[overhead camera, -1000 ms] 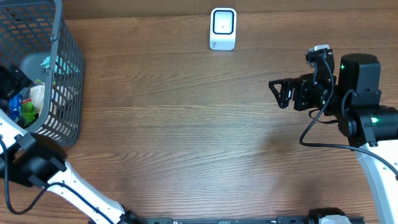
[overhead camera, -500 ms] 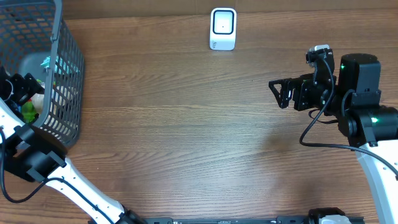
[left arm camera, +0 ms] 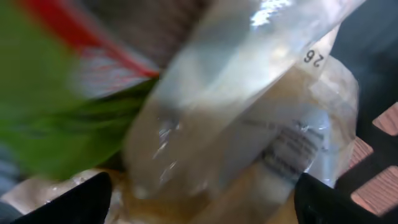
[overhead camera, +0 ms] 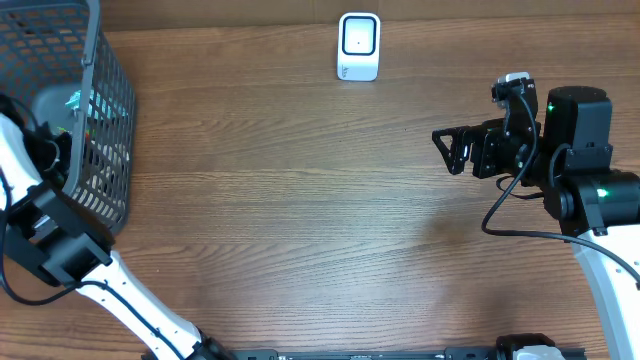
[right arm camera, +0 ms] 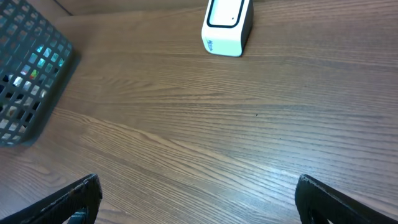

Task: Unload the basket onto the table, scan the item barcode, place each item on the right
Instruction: 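Reach the left gripper into the grey basket and grasp the beige bag, then carry the beige bag to the scanner and release it on the table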

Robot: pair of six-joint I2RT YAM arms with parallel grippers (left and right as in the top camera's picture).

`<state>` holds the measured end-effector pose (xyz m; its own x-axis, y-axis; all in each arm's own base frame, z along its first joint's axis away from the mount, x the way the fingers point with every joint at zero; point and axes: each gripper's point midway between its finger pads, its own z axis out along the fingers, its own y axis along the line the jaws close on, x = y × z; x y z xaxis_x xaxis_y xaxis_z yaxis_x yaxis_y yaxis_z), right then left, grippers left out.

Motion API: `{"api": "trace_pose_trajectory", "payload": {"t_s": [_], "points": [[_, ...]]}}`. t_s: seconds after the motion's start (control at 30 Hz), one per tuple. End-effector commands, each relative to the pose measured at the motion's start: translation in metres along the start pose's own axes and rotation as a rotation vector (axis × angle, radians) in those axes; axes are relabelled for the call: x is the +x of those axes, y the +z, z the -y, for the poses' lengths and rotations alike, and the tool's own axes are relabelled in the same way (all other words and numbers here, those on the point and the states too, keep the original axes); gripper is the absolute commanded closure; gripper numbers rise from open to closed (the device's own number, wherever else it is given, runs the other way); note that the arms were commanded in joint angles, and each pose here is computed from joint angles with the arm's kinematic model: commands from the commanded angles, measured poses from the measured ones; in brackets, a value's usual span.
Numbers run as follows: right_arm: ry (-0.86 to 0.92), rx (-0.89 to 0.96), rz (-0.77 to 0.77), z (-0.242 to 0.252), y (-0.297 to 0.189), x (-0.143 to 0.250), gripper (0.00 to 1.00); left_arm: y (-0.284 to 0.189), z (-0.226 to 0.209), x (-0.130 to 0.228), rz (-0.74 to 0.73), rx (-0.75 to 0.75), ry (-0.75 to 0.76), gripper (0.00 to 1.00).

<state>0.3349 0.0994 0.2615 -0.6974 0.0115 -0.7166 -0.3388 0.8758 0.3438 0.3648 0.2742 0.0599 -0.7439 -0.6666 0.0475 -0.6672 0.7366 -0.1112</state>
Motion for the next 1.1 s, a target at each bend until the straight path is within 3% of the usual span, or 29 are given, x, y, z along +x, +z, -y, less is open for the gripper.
{"api": "trace_pose_trajectory", "payload": {"t_s": [0.0,0.17,0.43,0.7,0.9,1.07], "points": [[-0.022,-0.014,0.021,-0.006,-0.003,-0.009,0.00,0.028,0.002,0.014,-0.070,-0.041,0.038,0.32],[-0.026,-0.015,0.028,-0.006,-0.004,-0.010,0.00,0.027,0.002,0.016,-0.078,-0.042,0.020,0.95],[-0.030,-0.016,0.037,-0.006,-0.004,-0.013,0.00,-0.023,0.008,0.008,-0.021,-0.038,0.019,0.96],[-0.026,-0.016,0.037,-0.006,-0.004,-0.013,0.00,-0.141,0.033,-0.011,0.275,0.039,0.045,0.96],[-0.029,-0.016,0.043,-0.007,-0.004,-0.014,0.00,-0.246,0.052,0.018,0.542,0.076,0.089,0.96],[-0.030,-0.006,0.055,-0.003,-0.005,-0.017,0.00,-0.325,0.063,0.070,0.733,0.121,0.121,0.96]]}}
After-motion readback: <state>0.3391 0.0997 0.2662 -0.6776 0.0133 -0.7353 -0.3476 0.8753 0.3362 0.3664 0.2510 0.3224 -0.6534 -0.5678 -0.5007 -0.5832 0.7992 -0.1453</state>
